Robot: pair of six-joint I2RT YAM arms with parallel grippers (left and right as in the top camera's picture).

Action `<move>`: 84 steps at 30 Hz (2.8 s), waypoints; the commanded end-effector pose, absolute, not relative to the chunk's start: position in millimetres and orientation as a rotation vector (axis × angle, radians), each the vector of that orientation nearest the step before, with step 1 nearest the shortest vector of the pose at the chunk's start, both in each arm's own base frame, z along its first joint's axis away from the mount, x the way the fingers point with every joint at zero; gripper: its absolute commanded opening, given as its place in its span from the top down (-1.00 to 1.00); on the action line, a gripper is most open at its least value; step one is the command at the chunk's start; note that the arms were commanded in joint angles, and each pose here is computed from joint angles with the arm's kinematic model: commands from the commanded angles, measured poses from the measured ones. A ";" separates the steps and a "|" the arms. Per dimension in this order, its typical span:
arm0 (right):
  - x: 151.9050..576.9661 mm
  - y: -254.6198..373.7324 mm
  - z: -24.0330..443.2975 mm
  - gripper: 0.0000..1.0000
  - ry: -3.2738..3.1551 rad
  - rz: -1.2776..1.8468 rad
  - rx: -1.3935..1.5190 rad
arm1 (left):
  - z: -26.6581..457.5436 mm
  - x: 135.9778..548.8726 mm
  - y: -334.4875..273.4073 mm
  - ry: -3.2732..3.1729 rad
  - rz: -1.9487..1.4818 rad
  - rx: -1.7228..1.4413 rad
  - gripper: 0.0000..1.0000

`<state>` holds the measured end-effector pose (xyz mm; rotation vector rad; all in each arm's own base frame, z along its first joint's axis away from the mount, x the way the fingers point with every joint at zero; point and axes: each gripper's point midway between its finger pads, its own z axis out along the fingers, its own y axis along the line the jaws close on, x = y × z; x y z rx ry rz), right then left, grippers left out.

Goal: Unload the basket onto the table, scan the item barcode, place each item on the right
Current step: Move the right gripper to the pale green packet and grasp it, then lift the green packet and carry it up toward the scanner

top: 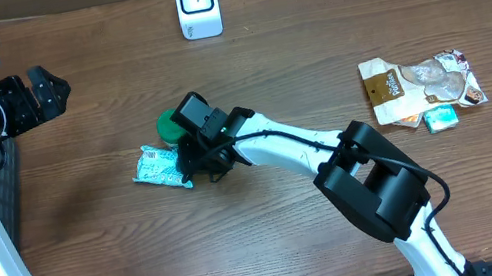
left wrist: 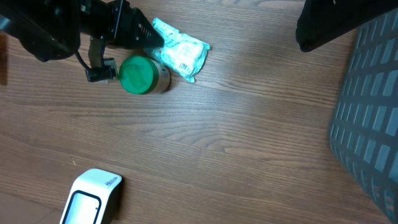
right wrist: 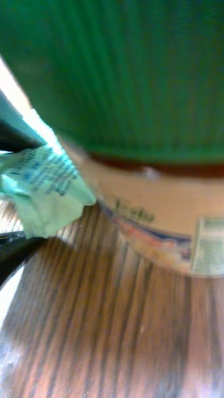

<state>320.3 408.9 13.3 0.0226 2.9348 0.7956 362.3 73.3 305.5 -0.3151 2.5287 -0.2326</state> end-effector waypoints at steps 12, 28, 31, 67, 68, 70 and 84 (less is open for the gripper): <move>335.3 383.9 35.3 0.92 2.909 0.742 -0.027 | 306.9 363.7 71.6 2.526 -0.229 -0.287 -0.99; 370.6 277.5 81.1 0.92 2.855 0.560 -0.376 | 306.9 363.8 71.1 2.526 -0.229 -0.285 -1.00; 373.7 260.9 73.2 0.92 2.867 0.521 -0.454 | 306.9 363.8 70.9 2.526 -0.230 -0.285 -1.00; 350.4 259.2 -17.5 0.19 3.132 0.990 -0.322 | 307.1 363.8 71.1 2.526 -0.229 -0.286 -0.99; 349.0 262.0 -22.4 0.28 3.145 0.988 -0.303 | 306.9 363.8 70.9 2.526 -0.229 -0.285 -1.00; 348.5 265.5 -26.8 0.46 3.144 0.989 -0.311 | 306.9 363.8 70.9 2.526 -0.230 -0.285 -0.99; 385.9 252.9 48.8 0.92 2.867 1.363 -0.262 | 307.0 363.9 71.1 2.526 -0.229 -0.285 -1.00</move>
